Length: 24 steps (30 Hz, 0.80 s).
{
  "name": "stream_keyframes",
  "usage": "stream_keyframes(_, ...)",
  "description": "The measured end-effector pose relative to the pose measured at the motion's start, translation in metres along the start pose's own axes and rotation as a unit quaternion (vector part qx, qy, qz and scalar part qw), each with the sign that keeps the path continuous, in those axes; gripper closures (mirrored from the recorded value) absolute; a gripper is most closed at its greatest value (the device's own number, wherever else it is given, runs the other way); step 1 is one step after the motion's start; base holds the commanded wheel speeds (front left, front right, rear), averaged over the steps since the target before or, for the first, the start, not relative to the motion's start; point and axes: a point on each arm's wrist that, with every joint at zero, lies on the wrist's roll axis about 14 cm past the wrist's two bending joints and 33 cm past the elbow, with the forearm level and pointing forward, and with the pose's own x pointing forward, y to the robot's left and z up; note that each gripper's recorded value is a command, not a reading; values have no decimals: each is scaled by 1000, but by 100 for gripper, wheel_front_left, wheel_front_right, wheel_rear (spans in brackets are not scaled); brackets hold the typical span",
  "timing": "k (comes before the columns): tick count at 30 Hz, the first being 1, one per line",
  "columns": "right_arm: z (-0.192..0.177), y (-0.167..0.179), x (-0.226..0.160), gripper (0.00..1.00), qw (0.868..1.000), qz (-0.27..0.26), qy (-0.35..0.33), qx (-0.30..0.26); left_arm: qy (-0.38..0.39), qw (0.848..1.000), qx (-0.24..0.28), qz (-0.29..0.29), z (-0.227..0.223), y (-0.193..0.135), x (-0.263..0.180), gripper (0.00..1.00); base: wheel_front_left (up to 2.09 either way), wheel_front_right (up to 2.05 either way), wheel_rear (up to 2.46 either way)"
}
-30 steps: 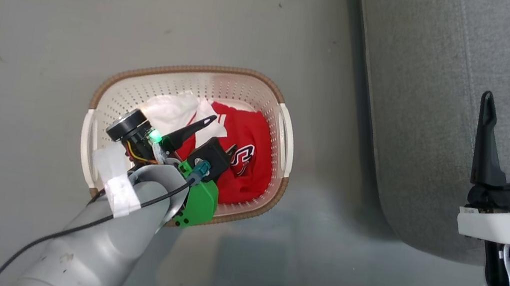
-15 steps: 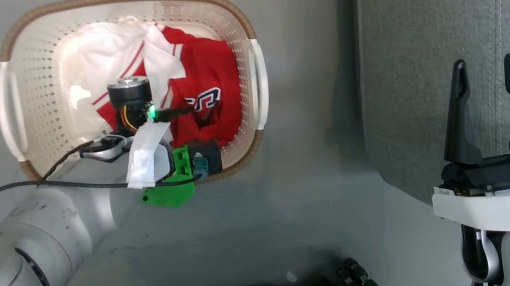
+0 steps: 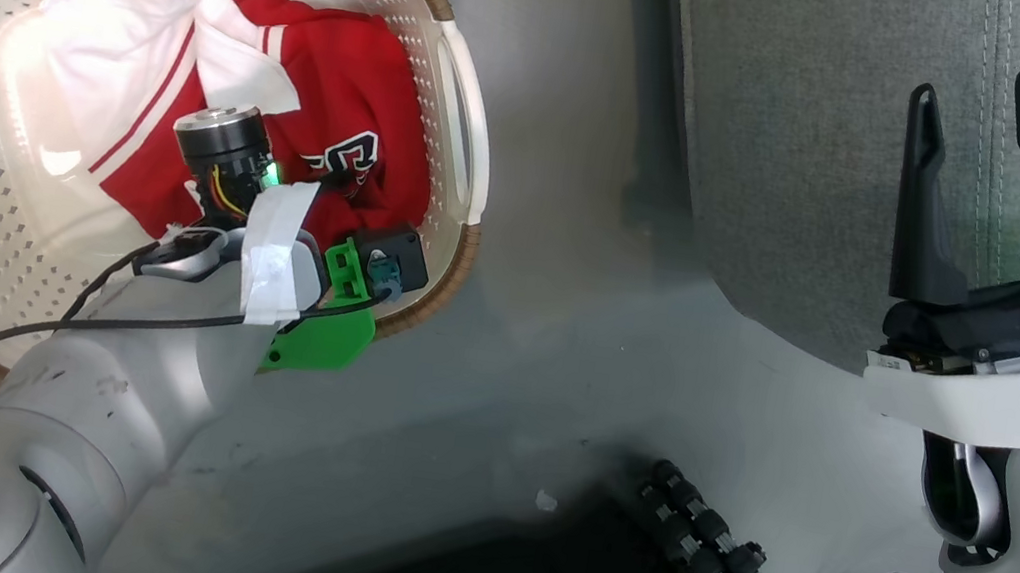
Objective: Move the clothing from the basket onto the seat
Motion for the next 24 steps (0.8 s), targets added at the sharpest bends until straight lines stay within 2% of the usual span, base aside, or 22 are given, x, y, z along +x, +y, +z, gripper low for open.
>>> stream_keyframes(1,-1,0,0,0,1000,-1,2,-1,0,1000,-2,-3,0,-2,2,100,0,0,0)
stream_keyframes(5,-2,-2,-1,0,1000,-3,4,-2,5,1000,-7,-10,-2,-8,5,100,0,0,0)
stream_keyframes(16,4,-2,1,0,1000,-3,-6,2,-33,999,4,7,12,5,-8,100,0,0,0)
stream_keyframes(19,10,-2,2,0,1000,-3,-15,3,-52,998,7,24,24,18,-17,100,0,0,0)
stream_keyframes(24,26,-3,-1,0,999,-4,-36,3,-84,992,-1,90,50,42,-36,100,0,0,0)
